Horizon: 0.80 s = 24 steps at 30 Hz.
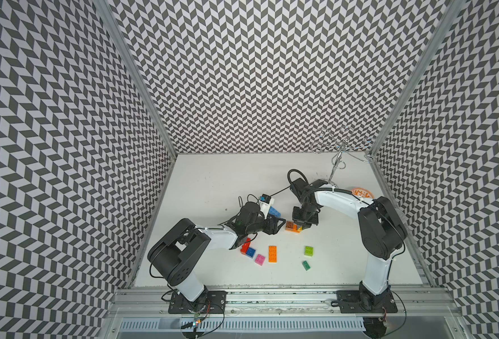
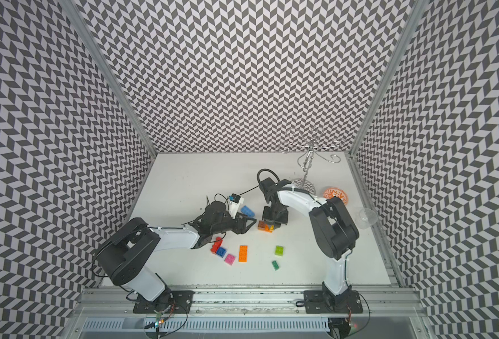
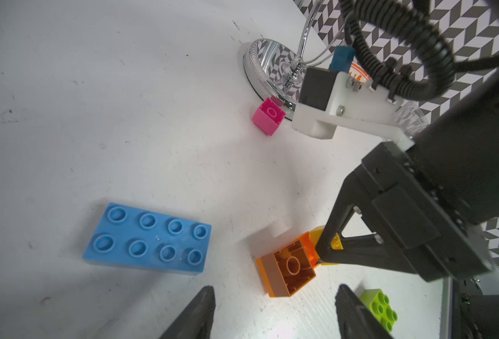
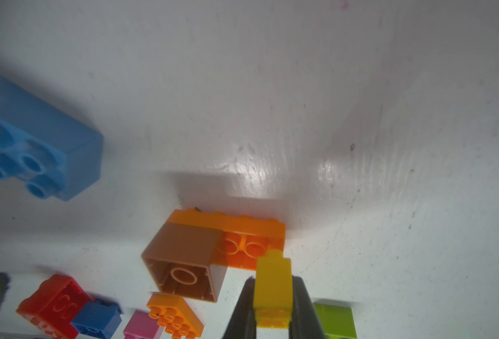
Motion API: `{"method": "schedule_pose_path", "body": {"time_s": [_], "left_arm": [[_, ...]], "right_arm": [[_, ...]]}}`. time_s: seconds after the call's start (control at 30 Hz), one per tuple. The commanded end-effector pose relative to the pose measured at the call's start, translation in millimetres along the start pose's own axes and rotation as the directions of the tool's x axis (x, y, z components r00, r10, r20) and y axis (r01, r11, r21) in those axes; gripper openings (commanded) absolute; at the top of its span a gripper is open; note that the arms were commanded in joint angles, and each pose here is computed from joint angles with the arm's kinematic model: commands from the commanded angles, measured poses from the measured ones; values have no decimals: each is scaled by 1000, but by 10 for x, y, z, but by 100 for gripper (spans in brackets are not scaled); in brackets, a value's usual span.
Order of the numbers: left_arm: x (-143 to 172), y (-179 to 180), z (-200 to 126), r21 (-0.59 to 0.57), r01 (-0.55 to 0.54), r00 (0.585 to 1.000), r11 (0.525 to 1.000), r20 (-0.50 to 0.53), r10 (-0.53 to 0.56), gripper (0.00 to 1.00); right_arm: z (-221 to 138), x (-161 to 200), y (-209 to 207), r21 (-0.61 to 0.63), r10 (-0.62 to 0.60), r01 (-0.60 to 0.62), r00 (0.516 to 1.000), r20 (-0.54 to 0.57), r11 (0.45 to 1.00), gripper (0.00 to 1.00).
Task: Assemble the letter p with lego
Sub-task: Assemble the lego brick with the lego brick.
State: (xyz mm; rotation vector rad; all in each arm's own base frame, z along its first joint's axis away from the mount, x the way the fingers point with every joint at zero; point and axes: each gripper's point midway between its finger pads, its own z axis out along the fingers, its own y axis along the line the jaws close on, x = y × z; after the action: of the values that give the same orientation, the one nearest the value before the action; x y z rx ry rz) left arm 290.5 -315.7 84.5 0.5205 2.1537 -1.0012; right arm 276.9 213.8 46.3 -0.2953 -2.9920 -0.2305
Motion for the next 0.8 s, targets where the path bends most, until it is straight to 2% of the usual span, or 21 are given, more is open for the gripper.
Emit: {"method": "schedule_pose_path", "body": {"time_s": [0.0,0.23,0.77], "left_arm": [[22,-30,85,15,-11,999,1000,-30,11,67],[107,57,245,-1,9,996,1000,-84,-9,67],[171,138,346,-28,23,992,999,-124,-26,64]], "right_arm": [[-28,-12,15,10,18,-18,1000,-25,1000,0],[18,-50,0,66,27,-23,998,-62,998,0],[138,13,-94,105,46,-36,994,-100,994,0]]}}
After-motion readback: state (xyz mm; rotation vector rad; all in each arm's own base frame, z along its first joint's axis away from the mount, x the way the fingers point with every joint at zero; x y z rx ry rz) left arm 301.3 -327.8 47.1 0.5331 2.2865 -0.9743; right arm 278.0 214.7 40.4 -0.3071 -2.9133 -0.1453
